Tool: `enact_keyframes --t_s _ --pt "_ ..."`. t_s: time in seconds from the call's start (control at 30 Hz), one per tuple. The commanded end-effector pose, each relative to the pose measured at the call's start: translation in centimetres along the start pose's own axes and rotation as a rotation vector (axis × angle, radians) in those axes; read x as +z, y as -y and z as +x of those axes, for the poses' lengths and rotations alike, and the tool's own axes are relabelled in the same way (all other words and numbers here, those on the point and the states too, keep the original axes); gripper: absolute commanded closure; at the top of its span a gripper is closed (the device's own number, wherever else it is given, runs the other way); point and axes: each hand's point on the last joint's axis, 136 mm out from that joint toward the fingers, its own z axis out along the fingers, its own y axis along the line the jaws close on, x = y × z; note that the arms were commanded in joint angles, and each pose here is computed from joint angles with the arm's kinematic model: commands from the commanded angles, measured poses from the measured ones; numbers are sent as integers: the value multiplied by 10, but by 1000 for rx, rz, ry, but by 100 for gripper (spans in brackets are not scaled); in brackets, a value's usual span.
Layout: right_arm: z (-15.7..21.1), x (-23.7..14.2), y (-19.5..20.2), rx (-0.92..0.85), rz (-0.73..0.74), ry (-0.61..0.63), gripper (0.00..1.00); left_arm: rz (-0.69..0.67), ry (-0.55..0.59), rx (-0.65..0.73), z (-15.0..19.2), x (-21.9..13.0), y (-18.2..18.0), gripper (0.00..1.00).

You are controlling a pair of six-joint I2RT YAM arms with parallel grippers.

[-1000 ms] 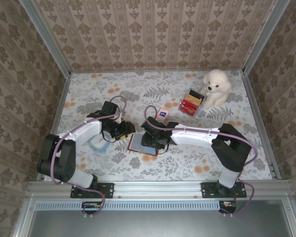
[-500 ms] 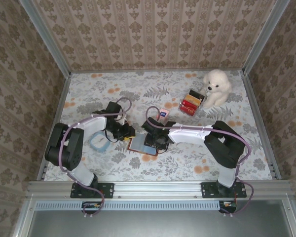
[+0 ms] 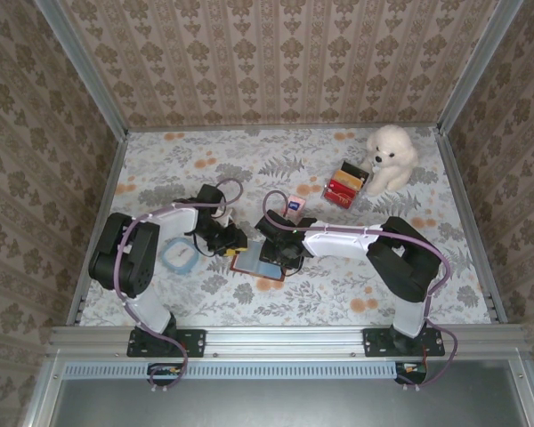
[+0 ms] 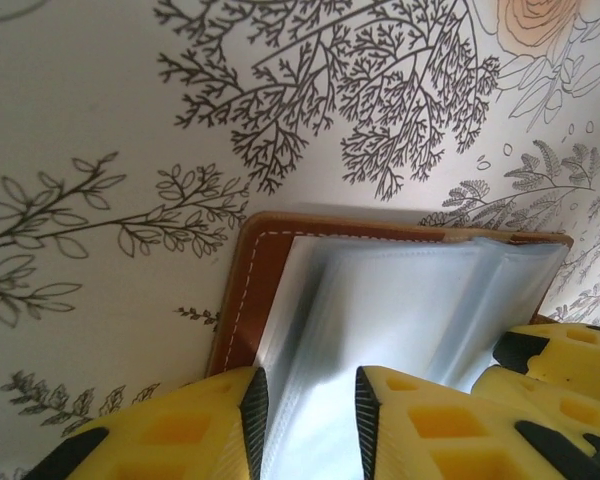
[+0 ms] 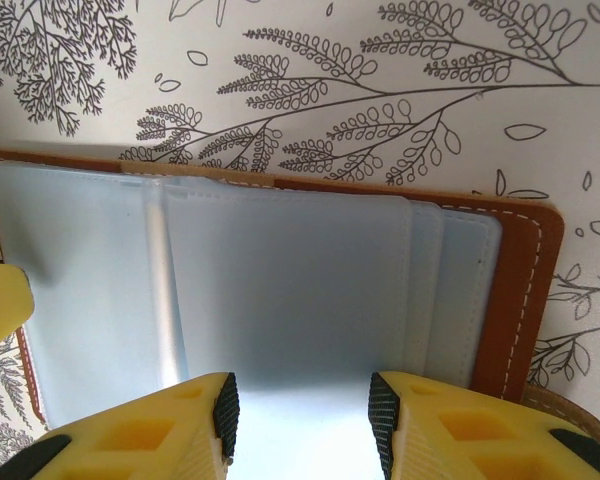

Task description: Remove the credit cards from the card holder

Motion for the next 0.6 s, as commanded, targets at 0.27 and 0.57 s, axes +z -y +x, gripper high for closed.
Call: enact_keyframes --t_s 0.27,0.57 --pt "9 17 24 15 63 -56 55 61 -26 24 7 3 11 76" --pt "0 6 6 -3 -40 -41 57 143 -16 51 14 -16 34 85"
